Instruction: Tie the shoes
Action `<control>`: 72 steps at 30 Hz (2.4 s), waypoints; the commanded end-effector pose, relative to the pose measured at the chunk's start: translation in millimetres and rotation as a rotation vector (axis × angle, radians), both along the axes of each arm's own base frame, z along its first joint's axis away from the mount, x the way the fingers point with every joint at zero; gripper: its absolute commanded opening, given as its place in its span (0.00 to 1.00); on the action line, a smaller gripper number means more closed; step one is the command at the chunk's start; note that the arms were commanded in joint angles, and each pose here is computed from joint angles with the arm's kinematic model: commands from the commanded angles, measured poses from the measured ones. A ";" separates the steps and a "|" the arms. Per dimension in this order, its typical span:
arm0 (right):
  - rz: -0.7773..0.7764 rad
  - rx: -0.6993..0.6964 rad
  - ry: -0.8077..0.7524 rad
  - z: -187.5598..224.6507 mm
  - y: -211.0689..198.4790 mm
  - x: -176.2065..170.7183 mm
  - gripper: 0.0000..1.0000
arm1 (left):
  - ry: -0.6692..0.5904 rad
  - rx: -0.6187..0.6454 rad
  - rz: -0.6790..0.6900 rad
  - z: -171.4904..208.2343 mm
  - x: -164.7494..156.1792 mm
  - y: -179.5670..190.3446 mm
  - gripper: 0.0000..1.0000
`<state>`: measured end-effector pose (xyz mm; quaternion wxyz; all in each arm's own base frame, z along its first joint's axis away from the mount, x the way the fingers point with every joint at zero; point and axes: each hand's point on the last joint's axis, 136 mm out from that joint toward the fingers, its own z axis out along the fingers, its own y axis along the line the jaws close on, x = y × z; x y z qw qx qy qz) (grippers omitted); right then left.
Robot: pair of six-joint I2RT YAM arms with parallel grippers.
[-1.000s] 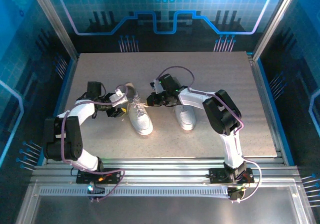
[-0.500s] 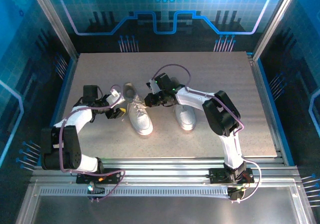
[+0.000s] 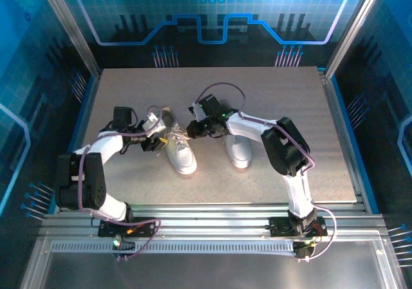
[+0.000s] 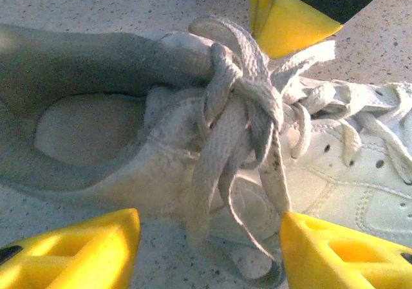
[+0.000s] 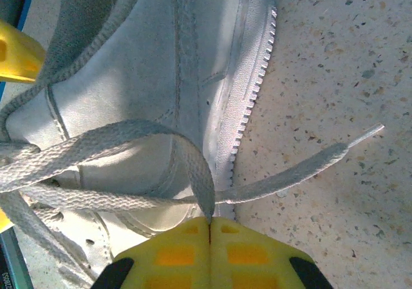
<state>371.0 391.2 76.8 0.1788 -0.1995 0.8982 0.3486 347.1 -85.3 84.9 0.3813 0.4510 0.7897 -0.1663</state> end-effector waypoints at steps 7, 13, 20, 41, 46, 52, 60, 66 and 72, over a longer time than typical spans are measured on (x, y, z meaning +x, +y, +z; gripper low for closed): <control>0.025 -0.002 -0.106 40.9 3.7 1.2 0.00 | 0.069 0.027 -0.051 -6.7 7.3 -8.4 0.20; 0.038 -0.059 -0.196 57.3 -6.5 8.3 0.00 | 0.024 0.082 -0.055 5.7 3.4 -1.3 0.00; 0.045 -0.117 -0.291 73.3 -15.9 19.6 0.00 | -0.022 0.158 -0.029 21.7 3.7 9.3 0.00; 0.057 -0.337 -0.400 61.0 -52.8 61.5 0.00 | 0.103 0.210 0.176 20.8 25.4 34.5 0.00; 0.051 -0.375 -0.389 54.3 -63.6 63.8 0.00 | 0.115 0.210 0.172 14.3 21.9 34.1 0.00; 0.040 -0.419 -0.397 50.7 -77.6 63.4 0.00 | 0.131 0.215 0.183 4.1 13.9 35.3 0.00; 0.040 -0.432 -0.390 45.5 -90.6 57.3 0.00 | 0.165 0.187 0.250 -8.0 2.2 46.1 0.00; 0.037 -0.428 -0.379 40.8 -97.0 54.2 0.00 | 0.168 0.192 0.300 -12.7 -8.3 55.0 0.00; 0.044 -0.418 -0.370 37.6 -98.6 53.1 0.00 | 0.173 0.193 0.330 -13.4 -14.2 59.5 0.00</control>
